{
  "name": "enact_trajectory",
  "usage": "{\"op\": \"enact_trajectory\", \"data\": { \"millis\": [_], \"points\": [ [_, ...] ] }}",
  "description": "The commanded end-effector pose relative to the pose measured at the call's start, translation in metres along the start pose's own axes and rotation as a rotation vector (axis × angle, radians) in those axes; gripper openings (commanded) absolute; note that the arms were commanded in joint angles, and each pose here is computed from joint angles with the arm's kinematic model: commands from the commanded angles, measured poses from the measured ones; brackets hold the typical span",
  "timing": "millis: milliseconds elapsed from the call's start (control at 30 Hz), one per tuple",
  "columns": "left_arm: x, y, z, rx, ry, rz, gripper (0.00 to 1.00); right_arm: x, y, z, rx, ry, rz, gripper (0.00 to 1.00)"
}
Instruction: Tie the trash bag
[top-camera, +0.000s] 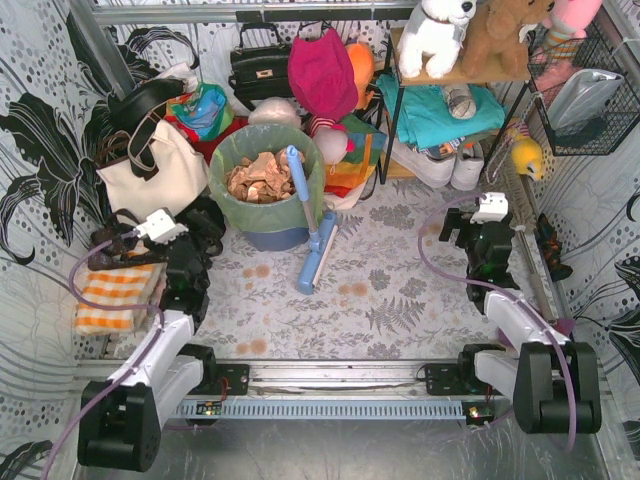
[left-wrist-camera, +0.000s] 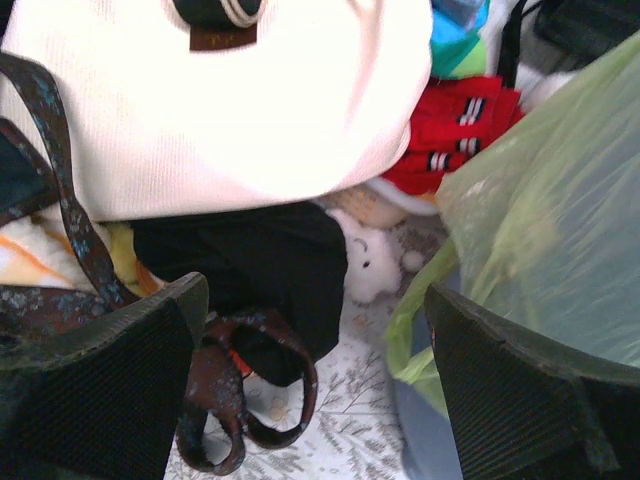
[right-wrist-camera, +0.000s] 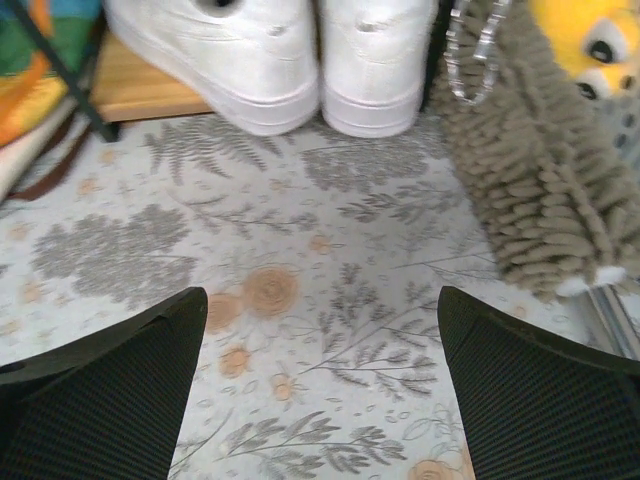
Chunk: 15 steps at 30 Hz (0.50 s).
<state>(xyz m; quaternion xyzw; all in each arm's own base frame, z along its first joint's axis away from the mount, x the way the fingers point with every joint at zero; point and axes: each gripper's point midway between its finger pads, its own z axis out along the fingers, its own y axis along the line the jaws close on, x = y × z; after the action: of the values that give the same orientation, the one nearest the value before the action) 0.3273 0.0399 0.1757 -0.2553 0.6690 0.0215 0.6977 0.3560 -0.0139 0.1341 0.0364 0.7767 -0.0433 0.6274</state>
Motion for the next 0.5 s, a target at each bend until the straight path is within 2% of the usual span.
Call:
{"op": "enact_trajectory", "data": {
  "millis": [0,300,467],
  "points": [
    [-0.021,-0.005,-0.004,-0.046,0.040,-0.062,0.98,-0.020,0.038,-0.014,-0.216,0.023,0.050,0.97],
    [-0.068,-0.033,-0.013,0.021,0.088,-0.069,0.98,-0.095,0.109,-0.048,-0.658,-0.096,0.084,0.99],
    [-0.110,-0.069,-0.028,0.207,0.071,0.000,0.98,-0.132,0.148,-0.075,-0.921,-0.144,0.108,0.99]
  ]
}}
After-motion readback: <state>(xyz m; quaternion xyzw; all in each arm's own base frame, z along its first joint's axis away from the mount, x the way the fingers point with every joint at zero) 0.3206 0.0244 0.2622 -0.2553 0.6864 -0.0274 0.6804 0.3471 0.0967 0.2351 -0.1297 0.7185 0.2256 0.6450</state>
